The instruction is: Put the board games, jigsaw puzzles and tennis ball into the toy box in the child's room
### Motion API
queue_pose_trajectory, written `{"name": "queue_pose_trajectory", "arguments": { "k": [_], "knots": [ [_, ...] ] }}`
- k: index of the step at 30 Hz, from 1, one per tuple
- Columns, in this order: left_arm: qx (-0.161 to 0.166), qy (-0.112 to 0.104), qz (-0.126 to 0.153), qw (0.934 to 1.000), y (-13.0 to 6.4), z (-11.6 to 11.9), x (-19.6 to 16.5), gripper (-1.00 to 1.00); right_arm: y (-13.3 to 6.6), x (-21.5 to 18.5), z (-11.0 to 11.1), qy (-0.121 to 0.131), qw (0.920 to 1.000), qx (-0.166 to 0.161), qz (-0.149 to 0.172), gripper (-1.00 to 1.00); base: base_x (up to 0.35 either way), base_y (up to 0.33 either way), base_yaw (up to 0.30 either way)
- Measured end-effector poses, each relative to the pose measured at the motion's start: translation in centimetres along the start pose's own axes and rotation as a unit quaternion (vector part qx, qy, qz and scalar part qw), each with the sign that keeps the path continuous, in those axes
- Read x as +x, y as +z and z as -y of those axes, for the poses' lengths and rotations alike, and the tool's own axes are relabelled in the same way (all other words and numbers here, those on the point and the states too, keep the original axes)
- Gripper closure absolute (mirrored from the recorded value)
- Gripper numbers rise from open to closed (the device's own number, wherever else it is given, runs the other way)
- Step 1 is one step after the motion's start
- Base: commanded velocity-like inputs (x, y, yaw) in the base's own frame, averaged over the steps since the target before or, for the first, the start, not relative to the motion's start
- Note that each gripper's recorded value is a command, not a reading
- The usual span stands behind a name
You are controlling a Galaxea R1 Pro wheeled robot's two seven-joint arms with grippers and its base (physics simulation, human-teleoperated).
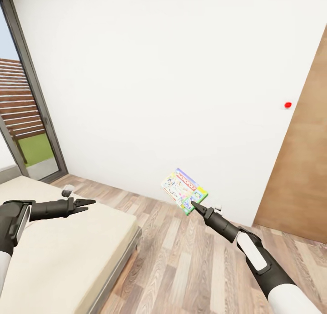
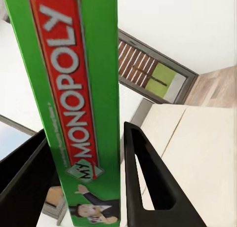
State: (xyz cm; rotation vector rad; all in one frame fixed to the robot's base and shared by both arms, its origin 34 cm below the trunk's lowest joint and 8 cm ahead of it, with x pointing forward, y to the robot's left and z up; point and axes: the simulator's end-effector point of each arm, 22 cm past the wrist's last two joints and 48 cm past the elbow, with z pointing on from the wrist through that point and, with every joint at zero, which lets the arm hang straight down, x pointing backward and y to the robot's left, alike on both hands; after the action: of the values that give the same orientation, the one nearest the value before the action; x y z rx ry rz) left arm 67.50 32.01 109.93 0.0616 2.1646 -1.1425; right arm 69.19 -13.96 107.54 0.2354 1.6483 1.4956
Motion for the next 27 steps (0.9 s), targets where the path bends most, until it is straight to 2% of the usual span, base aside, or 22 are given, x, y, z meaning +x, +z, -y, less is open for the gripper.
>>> {"name": "queue_pose_trajectory", "arguments": {
  "k": [21, 27],
  "knots": [
    [0.001, 0.006, 0.008, 0.9999, -1.9, 2.2, -0.9, -1.0, -0.4, -0.6, -2.7, -0.006, 1.0, -0.005, 0.003, 1.0, -0.001, 0.0, -0.23],
    [0.001, 0.009, 0.01, 0.9999, -2.4, 2.8, -1.1, -1.0, -0.6, -0.8, -3.4, -0.008, 0.9999, -0.006, 0.003, 1.0, -0.139, 0.0, -0.23]
  ]
}}
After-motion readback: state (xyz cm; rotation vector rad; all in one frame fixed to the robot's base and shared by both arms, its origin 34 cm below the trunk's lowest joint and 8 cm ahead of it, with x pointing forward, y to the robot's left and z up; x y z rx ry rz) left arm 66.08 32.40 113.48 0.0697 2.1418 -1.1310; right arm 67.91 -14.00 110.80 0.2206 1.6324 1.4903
